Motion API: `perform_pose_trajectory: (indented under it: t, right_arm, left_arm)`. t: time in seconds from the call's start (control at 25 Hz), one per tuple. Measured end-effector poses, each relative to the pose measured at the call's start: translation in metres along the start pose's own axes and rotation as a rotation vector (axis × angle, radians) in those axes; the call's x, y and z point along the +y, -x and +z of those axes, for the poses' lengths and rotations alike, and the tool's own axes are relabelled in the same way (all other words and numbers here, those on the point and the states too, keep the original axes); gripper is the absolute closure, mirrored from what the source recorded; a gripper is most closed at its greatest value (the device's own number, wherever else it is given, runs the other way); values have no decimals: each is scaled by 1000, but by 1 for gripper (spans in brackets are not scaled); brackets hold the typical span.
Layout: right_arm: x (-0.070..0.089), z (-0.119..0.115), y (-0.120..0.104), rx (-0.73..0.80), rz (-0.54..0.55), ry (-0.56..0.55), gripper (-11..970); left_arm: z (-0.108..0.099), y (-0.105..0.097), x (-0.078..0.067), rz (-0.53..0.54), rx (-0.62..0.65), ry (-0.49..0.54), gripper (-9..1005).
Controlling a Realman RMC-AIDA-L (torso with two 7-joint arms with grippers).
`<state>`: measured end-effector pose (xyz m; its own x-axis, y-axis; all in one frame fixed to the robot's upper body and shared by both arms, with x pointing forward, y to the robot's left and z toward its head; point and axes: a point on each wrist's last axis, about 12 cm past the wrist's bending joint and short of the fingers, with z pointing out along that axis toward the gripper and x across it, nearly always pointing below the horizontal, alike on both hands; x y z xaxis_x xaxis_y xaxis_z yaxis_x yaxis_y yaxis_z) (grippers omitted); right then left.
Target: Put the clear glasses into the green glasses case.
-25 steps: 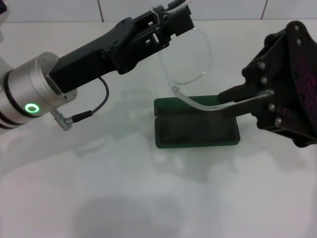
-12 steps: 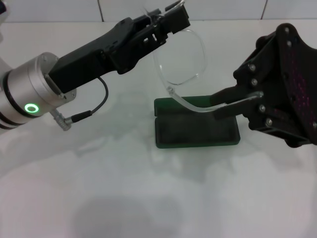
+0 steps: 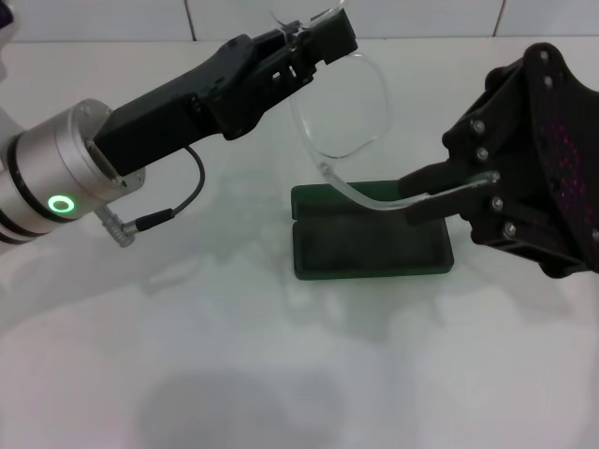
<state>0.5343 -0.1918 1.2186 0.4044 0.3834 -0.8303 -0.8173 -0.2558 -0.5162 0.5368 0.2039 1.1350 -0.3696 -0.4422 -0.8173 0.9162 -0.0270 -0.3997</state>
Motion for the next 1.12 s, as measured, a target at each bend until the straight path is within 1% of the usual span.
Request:
perform_pose_trajectory:
  t: [0.36, 0.88, 1.12]
  right_arm:
    - [1, -1, 0, 0, 1, -5, 850]
    - [2, -2, 0, -1, -1, -15, 844]
    - [4, -5, -1, -21, 13, -52, 841]
  left_arm:
    - [0, 1, 0, -20, -6, 1, 861]
    - [0, 0, 0, -17, -4, 2, 870]
    - [0, 0, 0, -17, -4, 2, 871]
